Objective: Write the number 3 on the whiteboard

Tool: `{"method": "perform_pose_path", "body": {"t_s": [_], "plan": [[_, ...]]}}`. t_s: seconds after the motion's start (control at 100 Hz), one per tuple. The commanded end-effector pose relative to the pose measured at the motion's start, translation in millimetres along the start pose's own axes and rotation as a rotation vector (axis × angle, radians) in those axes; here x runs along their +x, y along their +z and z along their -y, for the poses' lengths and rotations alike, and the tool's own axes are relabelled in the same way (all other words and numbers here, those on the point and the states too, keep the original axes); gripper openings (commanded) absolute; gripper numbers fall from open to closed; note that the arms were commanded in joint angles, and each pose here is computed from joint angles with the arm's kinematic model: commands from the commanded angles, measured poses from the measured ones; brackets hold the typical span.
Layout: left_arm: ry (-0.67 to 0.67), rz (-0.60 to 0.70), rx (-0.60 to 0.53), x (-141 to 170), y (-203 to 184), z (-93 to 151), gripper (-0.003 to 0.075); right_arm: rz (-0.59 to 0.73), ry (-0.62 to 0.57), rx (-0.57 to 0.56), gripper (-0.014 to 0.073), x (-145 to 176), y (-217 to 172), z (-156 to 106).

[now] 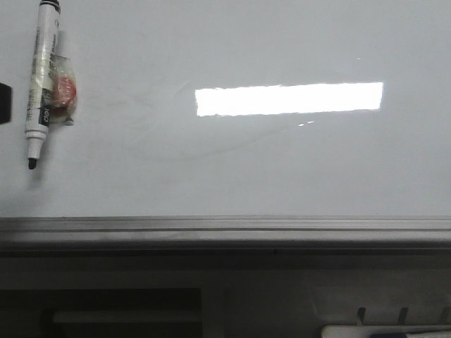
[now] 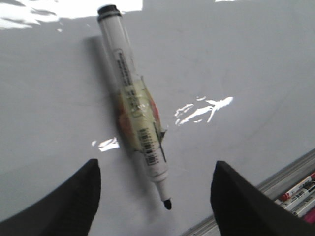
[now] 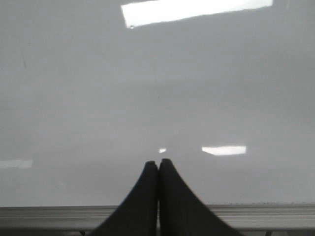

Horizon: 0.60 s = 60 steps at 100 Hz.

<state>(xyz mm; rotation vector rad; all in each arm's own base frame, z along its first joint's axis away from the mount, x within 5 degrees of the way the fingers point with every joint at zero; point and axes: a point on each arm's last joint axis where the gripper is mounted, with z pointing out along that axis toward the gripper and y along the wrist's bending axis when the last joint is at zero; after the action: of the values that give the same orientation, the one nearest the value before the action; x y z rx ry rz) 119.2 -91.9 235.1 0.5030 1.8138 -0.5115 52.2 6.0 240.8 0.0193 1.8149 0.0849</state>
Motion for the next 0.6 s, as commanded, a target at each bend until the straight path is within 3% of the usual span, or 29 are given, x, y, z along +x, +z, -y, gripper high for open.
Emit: {"method": "perform_pose_path", "body": {"t_s": [0.0, 0.44, 0.51, 0.59], "plan": [[-0.051, 0.107, 0.006, -18.0, 12.2, 4.9, 0.0426, 0.095, 0.005, 0.009, -0.005, -17.4, -2.4, 0.2], [-0.186, -0.004, -0.068, -10.7, 49.5, 3.2, 0.0419, 0.094, 0.005, 0.008, -0.005, -17.2, -2.4, 0.2], [-0.214, -0.017, -0.08, -8.6, 50.8, 2.3, 0.0344, 0.088, 0.006, 0.007, -0.005, -16.7, -2.3, 0.0], [-0.214, -0.029, -0.081, -7.3, 51.3, 2.4, 0.0157, 0.084, 0.014, 0.002, -0.005, -16.4, -2.3, -0.3]]}}
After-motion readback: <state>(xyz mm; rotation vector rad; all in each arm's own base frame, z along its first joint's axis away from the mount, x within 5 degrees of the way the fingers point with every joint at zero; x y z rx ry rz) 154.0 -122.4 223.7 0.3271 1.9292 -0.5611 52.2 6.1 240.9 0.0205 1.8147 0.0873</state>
